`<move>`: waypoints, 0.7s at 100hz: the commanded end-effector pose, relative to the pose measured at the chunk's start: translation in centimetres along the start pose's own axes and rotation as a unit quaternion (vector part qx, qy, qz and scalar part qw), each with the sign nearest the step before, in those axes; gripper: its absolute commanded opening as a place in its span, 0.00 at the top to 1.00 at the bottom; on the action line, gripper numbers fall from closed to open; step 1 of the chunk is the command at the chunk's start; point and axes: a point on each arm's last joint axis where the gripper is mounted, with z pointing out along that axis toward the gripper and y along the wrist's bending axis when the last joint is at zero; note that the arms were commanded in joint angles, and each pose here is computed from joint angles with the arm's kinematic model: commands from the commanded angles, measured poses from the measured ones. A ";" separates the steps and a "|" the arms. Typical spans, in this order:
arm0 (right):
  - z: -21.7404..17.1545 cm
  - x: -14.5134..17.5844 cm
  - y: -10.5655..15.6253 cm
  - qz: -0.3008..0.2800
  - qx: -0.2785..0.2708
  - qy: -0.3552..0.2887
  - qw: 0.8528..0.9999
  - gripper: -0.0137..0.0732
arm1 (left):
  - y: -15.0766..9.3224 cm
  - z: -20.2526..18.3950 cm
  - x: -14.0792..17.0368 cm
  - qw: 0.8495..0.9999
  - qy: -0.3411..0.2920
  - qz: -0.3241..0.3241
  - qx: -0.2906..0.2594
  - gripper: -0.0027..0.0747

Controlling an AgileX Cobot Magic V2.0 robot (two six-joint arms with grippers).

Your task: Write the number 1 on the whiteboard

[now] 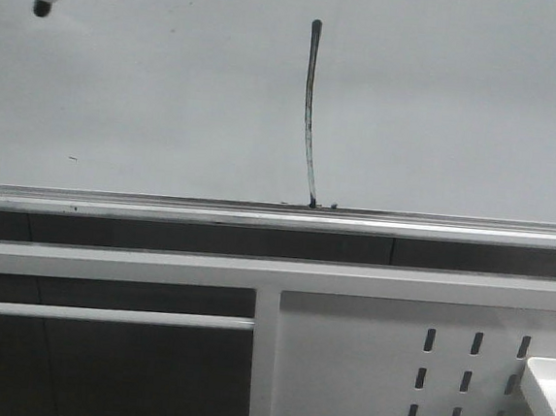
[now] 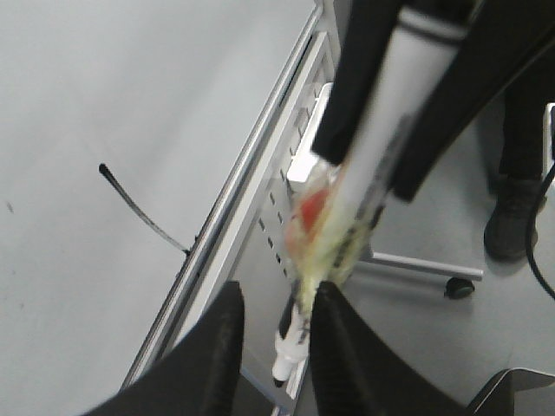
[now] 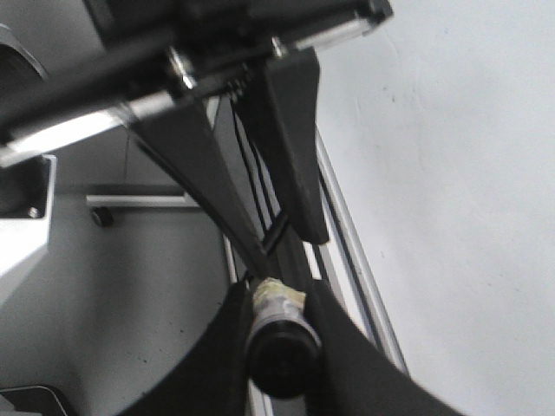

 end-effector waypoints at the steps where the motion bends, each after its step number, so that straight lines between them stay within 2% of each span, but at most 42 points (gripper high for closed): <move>1: -0.7 -1.5 -0.8 -0.020 0.027 -0.041 0.999 0.93 | 0.6 -1.1 -2.1 0.998 -0.054 -0.010 -0.022 0.73; 21: -0.5 -1.5 -0.9 -0.032 0.034 -0.040 0.998 0.93 | 0.4 -1.9 -2.9 0.999 -0.052 -0.003 -0.003 0.73; 39: -0.7 -2.3 -1.2 -0.030 0.050 -0.083 0.995 0.93 | -0.3 -1.6 -2.2 0.999 -0.013 -0.002 0.040 0.73; 51: -0.8 -2.7 -1.3 -0.028 0.057 -0.106 0.992 0.93 | -0.1 -1.6 -2.4 0.999 -0.021 -0.002 0.030 0.73; 70: -0.8 -2.5 -1.2 -0.027 0.053 -0.096 0.994 0.93 | 0.4 -1.6 -2.4 1.000 -0.024 0.017 -0.001 0.73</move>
